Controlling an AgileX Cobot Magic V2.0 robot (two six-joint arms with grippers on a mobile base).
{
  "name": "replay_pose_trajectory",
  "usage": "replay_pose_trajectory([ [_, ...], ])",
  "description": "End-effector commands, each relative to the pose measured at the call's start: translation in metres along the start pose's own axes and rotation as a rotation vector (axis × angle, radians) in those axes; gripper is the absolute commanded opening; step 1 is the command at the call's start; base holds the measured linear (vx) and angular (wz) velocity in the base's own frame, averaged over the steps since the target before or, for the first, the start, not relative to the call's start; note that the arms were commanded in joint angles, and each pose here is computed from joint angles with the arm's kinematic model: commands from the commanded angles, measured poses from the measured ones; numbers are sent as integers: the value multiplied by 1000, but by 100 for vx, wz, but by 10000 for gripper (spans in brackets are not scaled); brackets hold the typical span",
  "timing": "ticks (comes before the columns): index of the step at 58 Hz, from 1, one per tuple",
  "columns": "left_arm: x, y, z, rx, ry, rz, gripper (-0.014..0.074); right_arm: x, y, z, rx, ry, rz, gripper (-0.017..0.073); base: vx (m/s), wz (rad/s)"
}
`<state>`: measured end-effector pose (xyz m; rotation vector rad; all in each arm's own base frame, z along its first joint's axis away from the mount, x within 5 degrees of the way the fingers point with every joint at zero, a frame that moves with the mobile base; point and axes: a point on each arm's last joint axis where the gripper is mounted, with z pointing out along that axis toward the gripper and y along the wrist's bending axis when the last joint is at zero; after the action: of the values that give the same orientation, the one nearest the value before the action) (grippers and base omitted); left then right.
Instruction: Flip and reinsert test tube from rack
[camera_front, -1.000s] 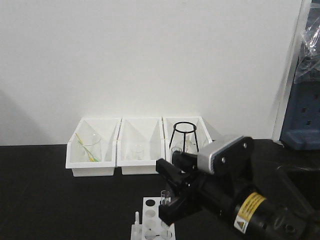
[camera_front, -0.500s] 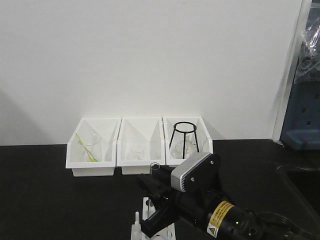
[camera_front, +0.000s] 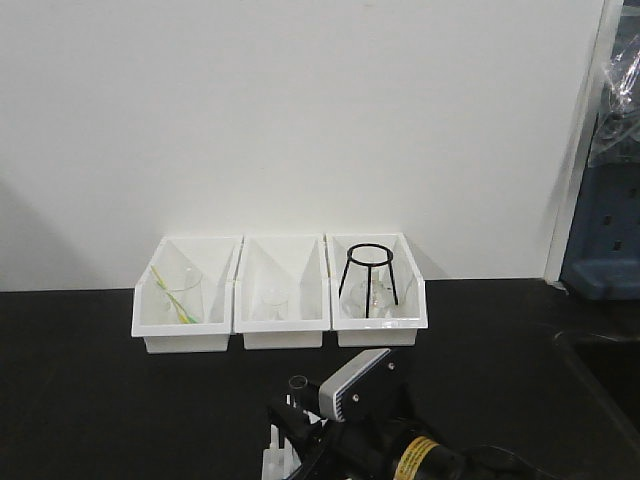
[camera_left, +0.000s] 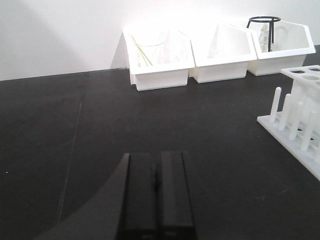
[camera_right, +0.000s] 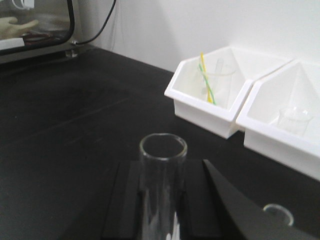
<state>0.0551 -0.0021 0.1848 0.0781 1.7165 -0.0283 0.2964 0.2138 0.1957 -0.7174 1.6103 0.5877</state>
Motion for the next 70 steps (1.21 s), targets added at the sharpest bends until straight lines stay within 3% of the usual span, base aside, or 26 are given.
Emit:
replay_pose_trajectory([
  [1,-9,-1,-1,13,-91,-14,-6,-28,0,0,-16,-162,-17,-7,0,0],
  [12,-9,-1,-1,13,-91,-14,-6,-22,0,2,-16,-146,-13,4,0,0],
  [20,-9,-1,-1,13,-91,-14,-6,-22,-1,2,-14,-141,-11,66,0,0],
  [39,-9,-1,-1,13,-91,-14,-6,-24,-1,1,-8,-130,-6,429,0,0],
  [48,-9,-1,-1,13,-91,-14,-6,-44,-1,-10,11,-149,-20,522,0,0],
  [53,-9,-1,-1,13,-91,-14,-6,-62,-1,-23,40,-125,-37,512,0,0],
  [59,-9,-1,-1,13,-91,-14,-6,-88,-1,-48,93,-78,-59,430,0,0],
  [63,-9,-1,-1,13,-91,-14,-6,-104,-1,-68,136,-37,-66,312,0,0],
  [70,-9,-1,-1,13,-91,-14,-6,-128,1,-111,216,30,-70,13,0,0],
])
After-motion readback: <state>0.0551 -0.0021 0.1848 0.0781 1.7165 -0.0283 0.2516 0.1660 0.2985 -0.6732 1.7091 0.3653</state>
